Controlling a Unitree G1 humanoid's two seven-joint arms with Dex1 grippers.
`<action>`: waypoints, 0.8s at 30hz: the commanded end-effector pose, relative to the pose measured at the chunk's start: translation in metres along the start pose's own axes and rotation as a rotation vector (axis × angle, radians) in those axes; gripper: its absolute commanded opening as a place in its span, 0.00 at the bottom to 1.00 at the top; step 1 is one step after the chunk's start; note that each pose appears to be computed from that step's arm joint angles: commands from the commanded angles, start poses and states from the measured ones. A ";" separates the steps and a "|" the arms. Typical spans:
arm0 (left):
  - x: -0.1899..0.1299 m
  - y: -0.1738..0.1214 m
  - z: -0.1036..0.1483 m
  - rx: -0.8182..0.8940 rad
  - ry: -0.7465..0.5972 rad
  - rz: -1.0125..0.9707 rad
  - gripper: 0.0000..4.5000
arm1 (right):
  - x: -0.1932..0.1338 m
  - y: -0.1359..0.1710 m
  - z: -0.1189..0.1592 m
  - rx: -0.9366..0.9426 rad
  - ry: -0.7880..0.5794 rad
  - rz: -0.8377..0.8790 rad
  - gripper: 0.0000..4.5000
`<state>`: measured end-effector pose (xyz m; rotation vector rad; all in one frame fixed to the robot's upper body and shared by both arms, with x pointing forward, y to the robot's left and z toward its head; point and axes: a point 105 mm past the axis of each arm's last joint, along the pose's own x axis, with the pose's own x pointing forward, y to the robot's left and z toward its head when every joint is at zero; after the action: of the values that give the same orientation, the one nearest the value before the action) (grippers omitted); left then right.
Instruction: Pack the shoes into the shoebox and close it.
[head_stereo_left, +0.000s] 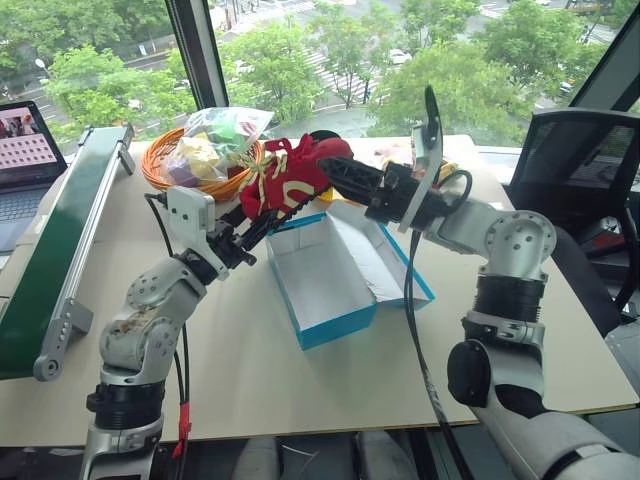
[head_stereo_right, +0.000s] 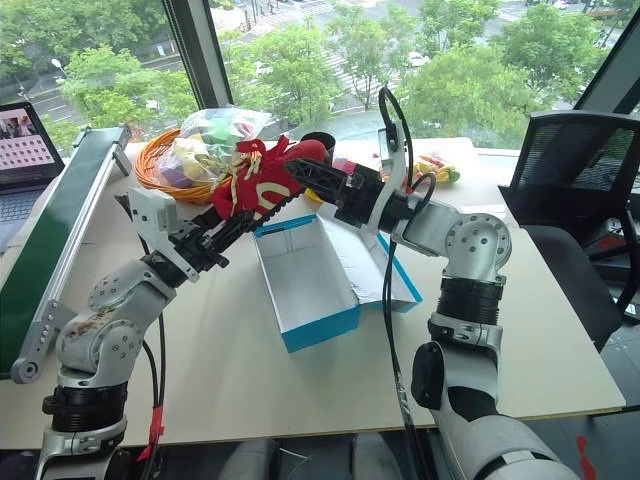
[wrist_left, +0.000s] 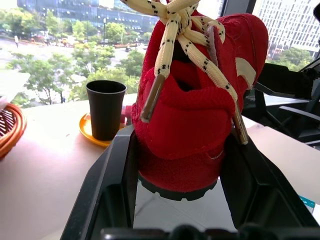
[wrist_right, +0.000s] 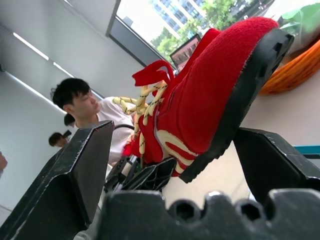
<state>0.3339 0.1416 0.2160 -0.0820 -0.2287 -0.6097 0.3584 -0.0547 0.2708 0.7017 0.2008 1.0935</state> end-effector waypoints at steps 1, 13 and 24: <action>0.004 -0.022 0.014 0.020 -0.054 -0.073 0.44 | 0.004 0.015 0.015 -0.046 -0.060 0.034 1.00; 0.003 -0.025 0.024 0.016 -0.080 -0.052 0.44 | 0.014 -0.031 0.000 -0.085 -0.036 -0.184 1.00; -0.002 -0.021 0.019 0.002 -0.062 -0.021 0.43 | 0.017 -0.037 0.013 -0.055 -0.104 -0.189 0.30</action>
<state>0.3308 0.1355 0.2123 -0.1072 -0.1980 -0.5739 0.3927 -0.0403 0.2375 0.6662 0.2552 0.9204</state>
